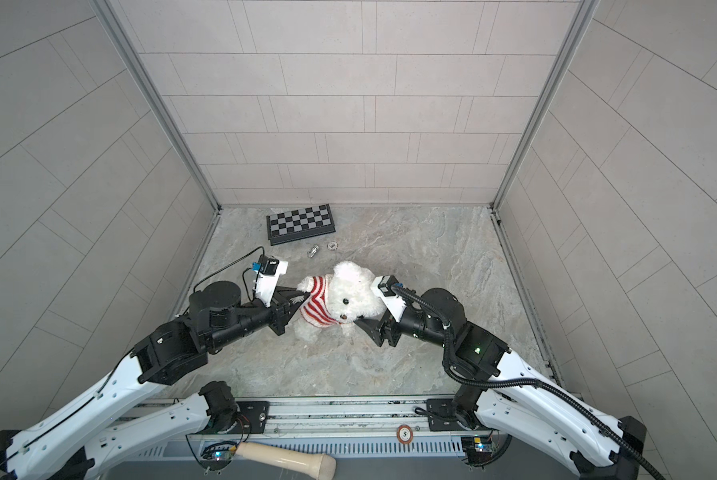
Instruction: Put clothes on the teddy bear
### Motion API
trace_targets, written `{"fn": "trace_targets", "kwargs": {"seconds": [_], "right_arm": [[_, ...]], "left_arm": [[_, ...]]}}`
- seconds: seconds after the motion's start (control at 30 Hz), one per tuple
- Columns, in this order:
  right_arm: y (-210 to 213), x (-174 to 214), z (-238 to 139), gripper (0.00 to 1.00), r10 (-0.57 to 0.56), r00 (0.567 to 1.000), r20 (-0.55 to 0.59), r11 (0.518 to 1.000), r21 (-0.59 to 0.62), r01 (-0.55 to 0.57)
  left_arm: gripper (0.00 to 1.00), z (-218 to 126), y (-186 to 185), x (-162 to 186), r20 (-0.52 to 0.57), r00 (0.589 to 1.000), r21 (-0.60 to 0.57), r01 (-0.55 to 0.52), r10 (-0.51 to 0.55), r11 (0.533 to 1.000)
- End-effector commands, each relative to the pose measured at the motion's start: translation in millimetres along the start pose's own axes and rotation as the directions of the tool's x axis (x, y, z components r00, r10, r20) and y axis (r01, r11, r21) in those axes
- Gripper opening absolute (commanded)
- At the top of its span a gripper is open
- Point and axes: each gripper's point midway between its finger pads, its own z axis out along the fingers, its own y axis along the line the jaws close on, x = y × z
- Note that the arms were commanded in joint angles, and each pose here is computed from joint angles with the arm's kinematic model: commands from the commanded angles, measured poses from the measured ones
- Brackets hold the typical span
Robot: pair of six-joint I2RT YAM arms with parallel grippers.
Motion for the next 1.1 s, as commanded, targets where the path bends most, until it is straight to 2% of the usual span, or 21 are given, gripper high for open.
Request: {"fn": "trace_targets", "kwargs": {"seconds": [0.0,0.17,0.37,0.63,0.73,0.9,1.07], "right_arm": [[14.6,2.1,-14.1,0.84,-0.045,0.999,0.007,0.997,-0.062,0.046],[20.3,-0.9,-18.7,0.88,-0.004,1.000,0.010,0.996,-0.088,0.004],[14.2,-12.9,-17.7,0.89,0.041,0.999,0.017,0.998,-0.052,-0.040],[0.8,-25.2,-29.4,0.90,0.039,0.996,0.076,0.998,0.036,-0.041],[-2.2,-28.6,-29.1,0.90,0.039,0.996,0.084,0.998,0.042,-0.043],[10.8,-40.9,-23.7,0.91,0.048,0.995,0.083,0.998,-0.043,-0.044],[10.2,-40.3,-10.0,0.90,0.073,0.996,0.053,0.995,-0.068,-0.069]], "left_arm": [[0.00,-14.0,-0.4,-25.7,0.099,0.995,-0.014,-0.018,0.020,1.000],[0.00,-12.8,4.0,-24.7,0.090,0.995,-0.042,-0.039,0.043,0.998],[0.00,-9.1,5.7,-16.1,0.060,0.997,-0.045,-0.054,0.056,0.998],[0.00,-2.5,-3.2,-17.4,0.057,0.992,0.012,0.109,-0.110,0.994],[0.00,-4.0,-8.8,-13.8,0.069,0.993,0.058,0.087,-0.091,0.995],[0.00,-10.3,-11.1,-8.7,0.073,0.997,0.078,0.025,-0.030,0.997],[0.00,-11.6,-20.6,-8.9,0.066,0.998,0.126,-0.016,0.007,0.992]]}}
